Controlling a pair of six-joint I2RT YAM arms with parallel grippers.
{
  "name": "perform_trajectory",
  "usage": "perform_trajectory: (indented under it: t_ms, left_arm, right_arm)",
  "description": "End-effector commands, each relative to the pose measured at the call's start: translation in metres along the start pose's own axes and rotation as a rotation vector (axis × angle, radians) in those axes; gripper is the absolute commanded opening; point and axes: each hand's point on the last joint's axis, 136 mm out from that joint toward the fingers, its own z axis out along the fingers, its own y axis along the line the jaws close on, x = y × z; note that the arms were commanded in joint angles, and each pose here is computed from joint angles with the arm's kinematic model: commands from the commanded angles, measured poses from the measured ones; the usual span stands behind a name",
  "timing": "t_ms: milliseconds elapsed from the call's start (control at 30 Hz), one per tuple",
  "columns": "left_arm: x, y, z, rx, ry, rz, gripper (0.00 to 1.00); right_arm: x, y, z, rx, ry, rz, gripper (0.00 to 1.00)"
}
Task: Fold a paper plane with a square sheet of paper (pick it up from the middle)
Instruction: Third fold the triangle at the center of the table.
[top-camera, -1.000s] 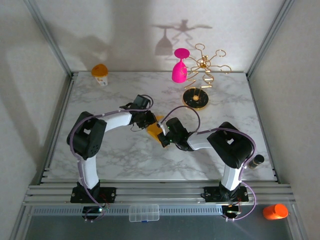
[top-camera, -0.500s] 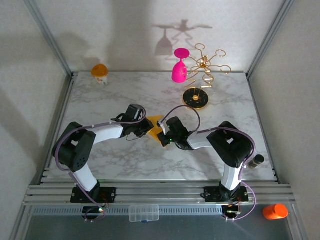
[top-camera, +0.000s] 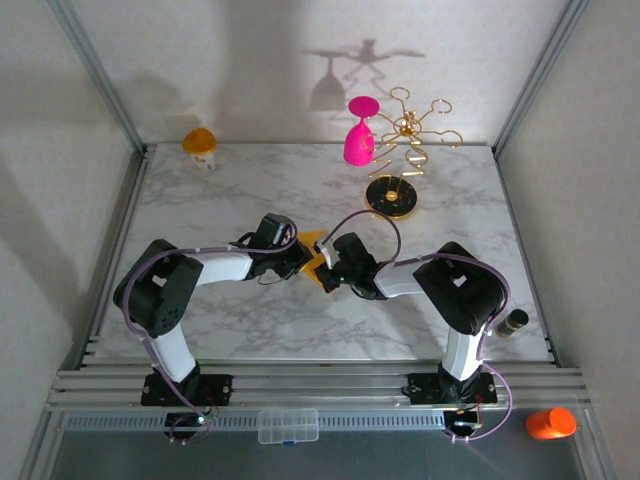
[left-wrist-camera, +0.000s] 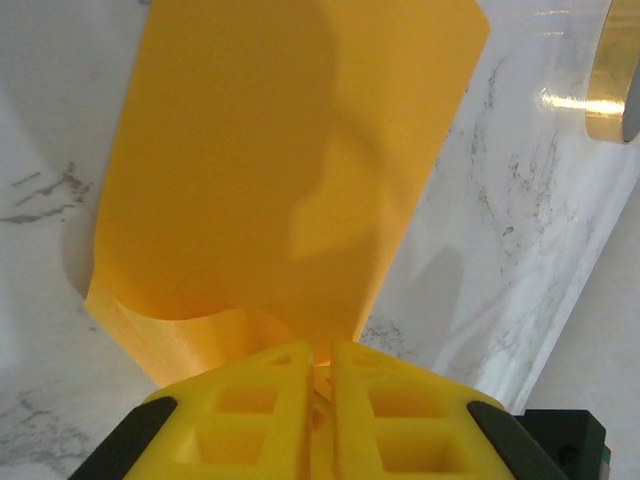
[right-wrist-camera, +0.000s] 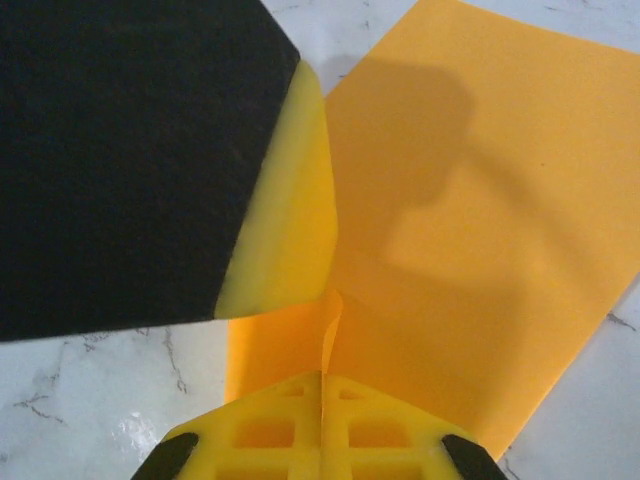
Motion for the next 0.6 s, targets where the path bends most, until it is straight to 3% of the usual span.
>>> perform_trajectory:
  t_ms: [0,567]
  left_arm:
    - [0.005,0.009,0.005,-0.013,0.005,0.009,0.13]
    - [0.006,0.026,0.012,-0.040,-0.001,0.024,0.12]
  right_arm:
    - [0.035,-0.010,0.006,0.028,0.119,0.041,0.04]
    - [0.037,-0.011,0.009,0.027,0.133,0.047,0.04]
